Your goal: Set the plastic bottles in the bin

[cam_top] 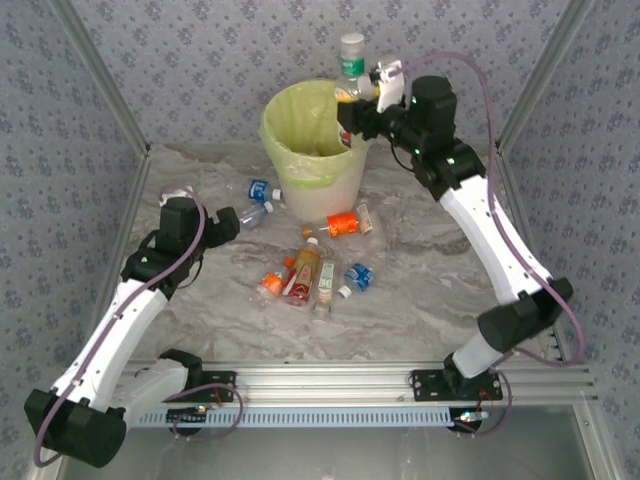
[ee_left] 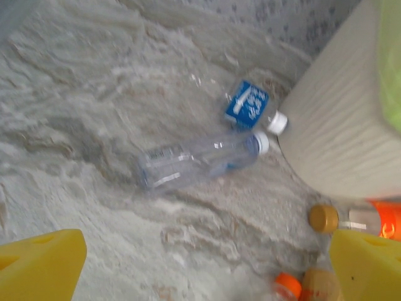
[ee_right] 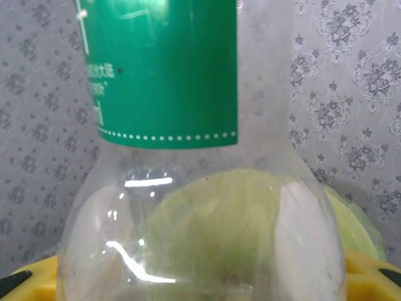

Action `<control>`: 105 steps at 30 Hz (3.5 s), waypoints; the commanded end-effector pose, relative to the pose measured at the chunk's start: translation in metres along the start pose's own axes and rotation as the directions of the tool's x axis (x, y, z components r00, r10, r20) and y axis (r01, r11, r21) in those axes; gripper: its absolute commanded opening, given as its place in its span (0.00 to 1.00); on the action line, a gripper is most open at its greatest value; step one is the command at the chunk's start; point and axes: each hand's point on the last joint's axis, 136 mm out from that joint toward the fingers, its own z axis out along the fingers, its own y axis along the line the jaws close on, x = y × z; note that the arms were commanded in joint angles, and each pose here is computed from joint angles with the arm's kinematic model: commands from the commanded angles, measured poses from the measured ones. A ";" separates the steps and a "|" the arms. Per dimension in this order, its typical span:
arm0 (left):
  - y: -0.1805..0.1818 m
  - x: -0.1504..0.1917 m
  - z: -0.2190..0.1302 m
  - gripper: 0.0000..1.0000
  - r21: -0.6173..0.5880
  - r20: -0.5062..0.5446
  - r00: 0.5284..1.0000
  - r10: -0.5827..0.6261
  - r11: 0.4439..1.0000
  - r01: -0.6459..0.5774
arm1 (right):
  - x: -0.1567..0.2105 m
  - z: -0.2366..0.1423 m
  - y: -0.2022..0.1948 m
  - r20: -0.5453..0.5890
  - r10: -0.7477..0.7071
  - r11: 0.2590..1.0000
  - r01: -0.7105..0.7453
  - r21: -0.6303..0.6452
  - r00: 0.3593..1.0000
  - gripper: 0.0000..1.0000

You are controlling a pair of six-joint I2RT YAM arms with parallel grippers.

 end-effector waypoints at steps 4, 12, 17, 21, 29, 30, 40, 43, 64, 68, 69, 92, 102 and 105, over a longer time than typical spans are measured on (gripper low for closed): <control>-0.020 0.050 0.008 0.99 0.140 -0.215 0.976 -0.031 0.988 0.062 | 0.014 0.054 -0.038 -0.025 0.073 0.990 -0.069 0.126 0.997 0.49; -0.013 0.108 0.027 0.99 0.098 -0.423 0.906 0.013 0.995 0.031 | 0.053 0.095 -0.035 -0.196 0.109 0.987 -0.083 0.137 0.975 0.71; -0.018 0.131 0.030 1.00 0.132 -0.478 0.873 0.096 0.991 -0.037 | 0.044 0.086 -0.026 -0.208 0.015 0.988 0.017 0.154 0.978 0.98; -0.023 0.143 0.034 0.99 0.139 -0.510 0.847 0.149 0.986 -0.090 | 0.039 0.068 -0.023 -0.221 0.021 0.986 0.017 0.168 0.975 1.00; -0.022 0.173 0.036 1.00 0.140 -0.596 0.756 0.272 0.962 -0.236 | 0.038 0.011 -0.019 -0.175 0.058 0.976 -0.019 0.218 0.983 1.00; -0.021 0.176 0.035 0.99 0.142 -0.602 0.742 0.293 0.955 -0.262 | 0.040 0.001 -0.019 -0.162 0.061 0.973 -0.023 0.229 0.985 1.00; -0.024 0.198 0.043 1.00 0.156 -0.599 0.662 0.451 0.876 -0.456 | 0.079 -0.091 -0.052 -0.040 0.118 0.905 -0.091 0.415 0.992 1.00; -0.026 0.210 0.051 0.99 0.175 -0.616 0.623 0.482 0.855 -0.489 | 0.091 -0.109 -0.067 -0.038 0.156 0.870 -0.119 0.479 0.987 1.00; -0.042 0.226 0.070 0.80 0.212 -0.574 0.576 0.582 0.785 -0.582 | 0.114 -0.127 -0.091 -0.063 0.192 0.809 -0.122 0.575 0.979 1.00; -0.042 0.226 0.070 0.68 0.211 -0.572 0.578 0.583 0.785 -0.583 | 0.129 -0.132 -0.102 -0.080 0.232 0.771 -0.133 0.623 0.969 1.00; -0.042 0.225 0.069 0.65 0.212 -0.568 0.581 0.582 0.786 -0.581 | 0.136 -0.135 -0.107 -0.097 0.254 0.757 -0.135 0.639 0.962 1.00; -0.056 0.153 0.042 0.48 0.215 -0.309 0.829 0.466 0.883 -0.417 | 0.418 -0.293 -0.137 -0.277 0.889 0.297 0.001 0.955 0.365 1.00; -0.055 0.124 0.028 0.48 0.223 -0.220 0.897 0.383 0.915 -0.336 | 0.464 -0.304 -0.132 -0.210 0.942 0.237 -0.076 0.969 0.262 1.00; -0.056 0.116 0.024 0.48 0.225 -0.197 0.908 0.370 0.918 -0.326 | 0.466 -0.301 -0.135 -0.208 0.942 0.235 -0.075 0.969 0.265 0.98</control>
